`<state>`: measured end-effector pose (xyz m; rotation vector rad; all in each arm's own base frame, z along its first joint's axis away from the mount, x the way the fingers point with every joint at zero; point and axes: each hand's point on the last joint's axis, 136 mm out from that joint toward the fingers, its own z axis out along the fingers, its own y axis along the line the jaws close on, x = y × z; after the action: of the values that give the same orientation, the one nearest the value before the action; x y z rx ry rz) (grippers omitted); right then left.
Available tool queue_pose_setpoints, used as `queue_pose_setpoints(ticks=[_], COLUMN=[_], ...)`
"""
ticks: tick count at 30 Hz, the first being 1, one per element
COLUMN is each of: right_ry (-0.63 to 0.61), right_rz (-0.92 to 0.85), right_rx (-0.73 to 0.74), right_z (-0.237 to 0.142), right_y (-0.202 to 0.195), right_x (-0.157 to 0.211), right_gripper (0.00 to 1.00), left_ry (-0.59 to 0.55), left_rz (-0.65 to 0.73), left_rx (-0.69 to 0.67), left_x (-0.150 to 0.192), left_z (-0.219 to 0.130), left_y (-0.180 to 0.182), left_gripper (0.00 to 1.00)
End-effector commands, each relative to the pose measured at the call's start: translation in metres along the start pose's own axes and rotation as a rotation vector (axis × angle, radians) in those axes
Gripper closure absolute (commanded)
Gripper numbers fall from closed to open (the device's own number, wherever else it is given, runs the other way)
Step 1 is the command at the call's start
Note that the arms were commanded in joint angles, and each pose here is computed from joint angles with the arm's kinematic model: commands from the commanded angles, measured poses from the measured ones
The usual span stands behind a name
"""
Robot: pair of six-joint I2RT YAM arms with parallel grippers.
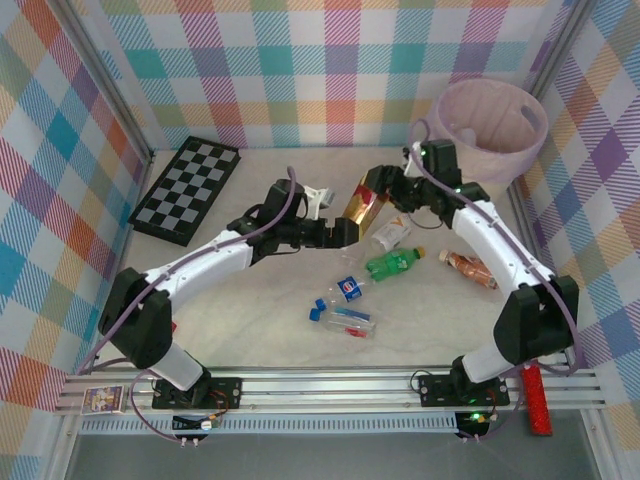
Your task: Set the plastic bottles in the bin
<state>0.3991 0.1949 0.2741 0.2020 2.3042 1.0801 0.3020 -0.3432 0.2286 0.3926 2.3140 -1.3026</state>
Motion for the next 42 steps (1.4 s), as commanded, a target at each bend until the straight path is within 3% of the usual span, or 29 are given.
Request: queue_pose_setpoints(ticks=[1, 13, 19, 27, 33, 42], right_ry=[-0.178, -0.770, -0.922, -0.867, -0.726, -0.497], right_rz=[-0.142, -0.570, -0.655, -0.745, -0.760, -0.571], right_rx=[0.020, 0.393, 0.616, 0.811, 0.913, 0.912], right_z=[-0.055, -0.205, -0.235, -0.205, -0.152, -0.086], right_y=[0.023, 0.073, 0.065, 0.034, -0.011, -0.098], right_x=[-0.049, -0.176, -0.225, -0.268, -0.290, -0.286], right_gripper=[0.42, 0.43, 0.45, 0.46, 0.47, 0.48], left_ry=[-0.027, -0.027, -0.028, -0.016, -0.011, 0.018], left_rz=[0.046, 0.017, 0.020, 0.026, 0.035, 0.047], left_rx=[0.018, -0.049, -0.066, -0.137, -0.147, -0.205], left_x=[-0.009, 0.007, 0.009, 0.019, 0.022, 0.032], left_z=[-0.016, -0.018, -0.020, -0.026, -0.030, -0.039], left_y=[-0.020, 0.001, 0.004, 0.019, 0.020, 0.029], left_gripper=[0.00, 0.00, 0.00, 0.00, 0.00, 0.00])
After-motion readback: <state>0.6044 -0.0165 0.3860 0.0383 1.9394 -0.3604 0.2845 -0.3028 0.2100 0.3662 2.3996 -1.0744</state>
